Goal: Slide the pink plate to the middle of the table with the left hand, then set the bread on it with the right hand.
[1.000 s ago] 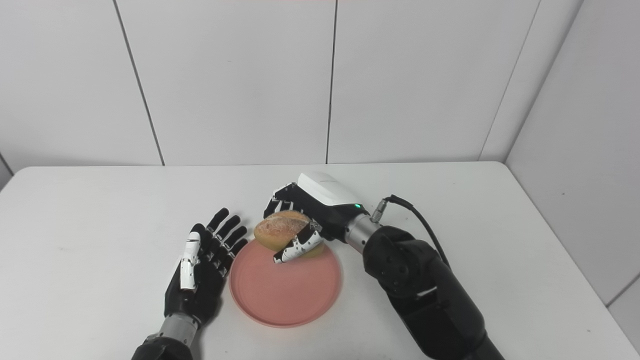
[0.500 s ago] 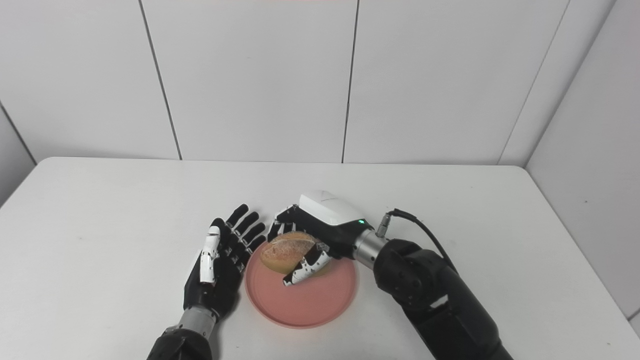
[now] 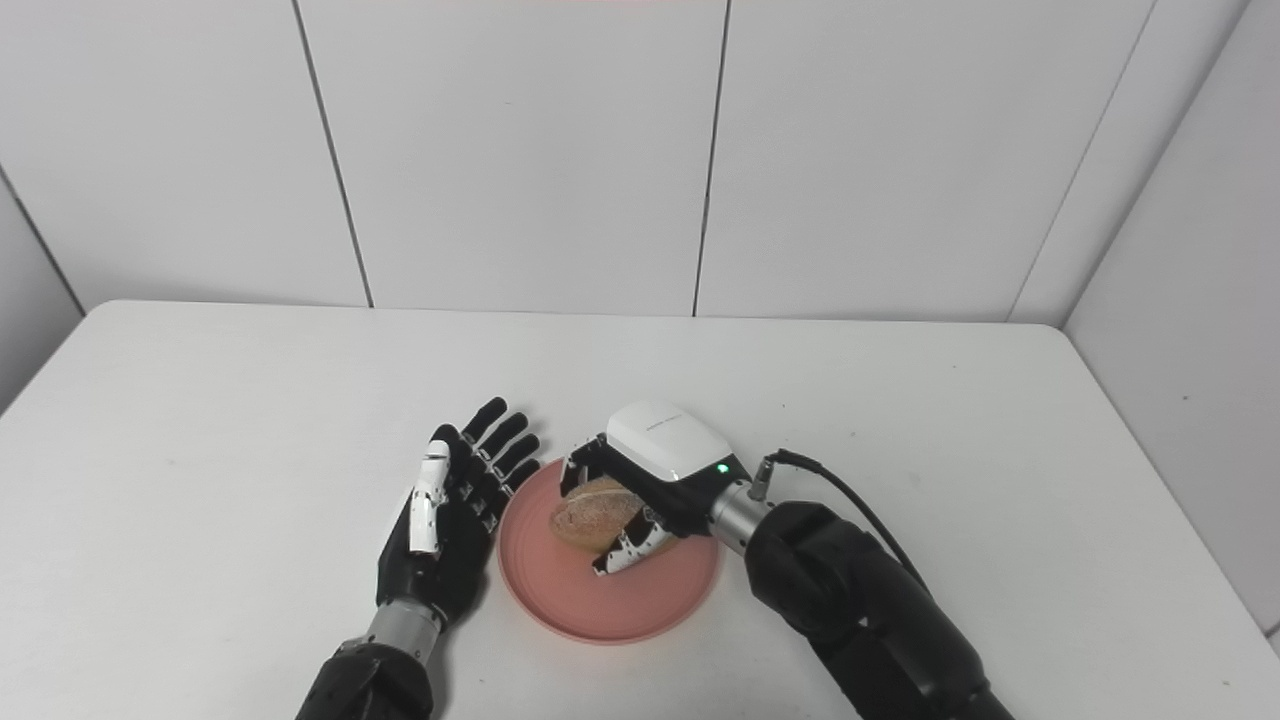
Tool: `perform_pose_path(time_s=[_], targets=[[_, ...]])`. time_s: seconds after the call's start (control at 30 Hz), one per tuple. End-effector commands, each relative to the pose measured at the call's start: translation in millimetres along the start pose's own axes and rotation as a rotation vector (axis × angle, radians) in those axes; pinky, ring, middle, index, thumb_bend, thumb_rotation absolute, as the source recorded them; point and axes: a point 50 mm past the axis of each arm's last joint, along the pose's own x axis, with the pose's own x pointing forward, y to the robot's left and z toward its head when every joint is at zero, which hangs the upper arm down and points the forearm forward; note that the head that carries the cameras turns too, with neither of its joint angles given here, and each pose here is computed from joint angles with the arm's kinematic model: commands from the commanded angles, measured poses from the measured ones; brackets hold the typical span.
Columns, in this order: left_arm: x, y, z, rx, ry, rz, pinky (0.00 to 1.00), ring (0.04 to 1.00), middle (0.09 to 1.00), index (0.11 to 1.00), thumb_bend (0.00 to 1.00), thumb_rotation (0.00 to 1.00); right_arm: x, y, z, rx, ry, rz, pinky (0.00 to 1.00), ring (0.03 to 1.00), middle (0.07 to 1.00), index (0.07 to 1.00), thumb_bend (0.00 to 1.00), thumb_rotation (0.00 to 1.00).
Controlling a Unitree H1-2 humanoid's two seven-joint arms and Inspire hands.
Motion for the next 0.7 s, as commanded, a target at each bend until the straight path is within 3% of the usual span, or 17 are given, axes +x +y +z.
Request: perform_pose_path(time_s=[0.0, 0.27, 0.6, 0.67], targets=[[-6, 0, -12, 0.0, 0.073, 0.022, 0.88, 0.871, 0.874, 0.852, 0.41, 1.0, 8, -16, 1, -0.05, -0.054, -0.063, 0.29, 0.355, 0.452, 0.504, 0.53, 0.0], [-6, -1, -11, -0.005, 0.075, 0.022, 0.88, 0.871, 0.874, 0.852, 0.41, 1.0, 7, -9, -3, -0.067, -0.092, -0.112, 0.31, 0.368, 0.456, 0.501, 0.53, 0.0], [-5, 0, -12, -0.003, 0.077, 0.024, 0.88, 0.867, 0.87, 0.849, 0.41, 1.0, 4, 1, 2, -0.058, -0.101, -0.057, 0.36, 0.409, 0.477, 0.487, 0.53, 0.01], [-5, 0, -12, 0.001, 0.075, 0.023, 0.89, 0.87, 0.873, 0.851, 0.41, 1.0, 3, 2, 5, -0.057, -0.097, -0.044, 0.41, 0.466, 0.524, 0.487, 0.52, 0.12]])
